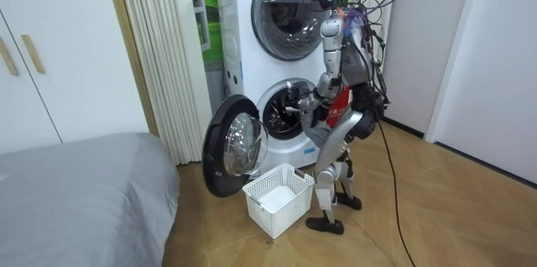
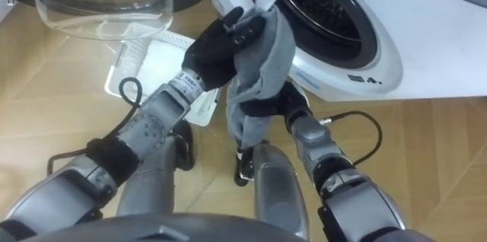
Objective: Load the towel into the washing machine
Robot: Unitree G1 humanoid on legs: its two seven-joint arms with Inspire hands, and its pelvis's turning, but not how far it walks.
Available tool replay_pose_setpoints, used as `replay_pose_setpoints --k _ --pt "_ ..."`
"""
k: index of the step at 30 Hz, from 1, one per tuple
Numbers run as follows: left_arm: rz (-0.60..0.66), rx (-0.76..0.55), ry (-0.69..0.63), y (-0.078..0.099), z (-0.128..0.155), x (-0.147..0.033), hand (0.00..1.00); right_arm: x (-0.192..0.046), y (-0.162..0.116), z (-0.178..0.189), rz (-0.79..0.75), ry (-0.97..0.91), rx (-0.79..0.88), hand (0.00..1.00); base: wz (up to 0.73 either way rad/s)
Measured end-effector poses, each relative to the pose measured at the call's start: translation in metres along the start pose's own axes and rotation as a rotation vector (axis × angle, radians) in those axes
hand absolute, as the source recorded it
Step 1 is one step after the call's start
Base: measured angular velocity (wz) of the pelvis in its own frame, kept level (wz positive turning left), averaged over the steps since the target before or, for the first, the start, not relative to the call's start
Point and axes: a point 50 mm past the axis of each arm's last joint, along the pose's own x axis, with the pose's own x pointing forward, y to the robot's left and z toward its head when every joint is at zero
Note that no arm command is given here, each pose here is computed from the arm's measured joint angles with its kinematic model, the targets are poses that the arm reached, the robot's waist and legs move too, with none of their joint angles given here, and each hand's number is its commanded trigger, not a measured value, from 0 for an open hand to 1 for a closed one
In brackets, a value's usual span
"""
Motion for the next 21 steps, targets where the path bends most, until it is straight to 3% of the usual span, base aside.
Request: replay_pose_setpoints --k 7,11,17,21 --pt "0.052 -0.102 -0.033 0.010 -0.005 -0.011 0.00 -0.007 -0.002 -0.022 -0.047 0.076 0.016 1.00 -0.04" --pt "0.158 -0.116 -0.066 0.031 -0.002 -0.031 0.00 -0.009 -0.011 -0.027 -0.104 0.101 0.050 1.00 0.00" --pt "0.410 -0.003 -0.059 0.067 0.008 -0.068 0.00 -0.012 -0.027 -0.032 -0.172 0.128 0.055 1.00 0.10" --pt "0.503 0.091 -0.028 0.074 0.011 -0.072 0.00 -0.009 -0.036 -0.023 -0.183 0.134 0.105 1.00 0.08"
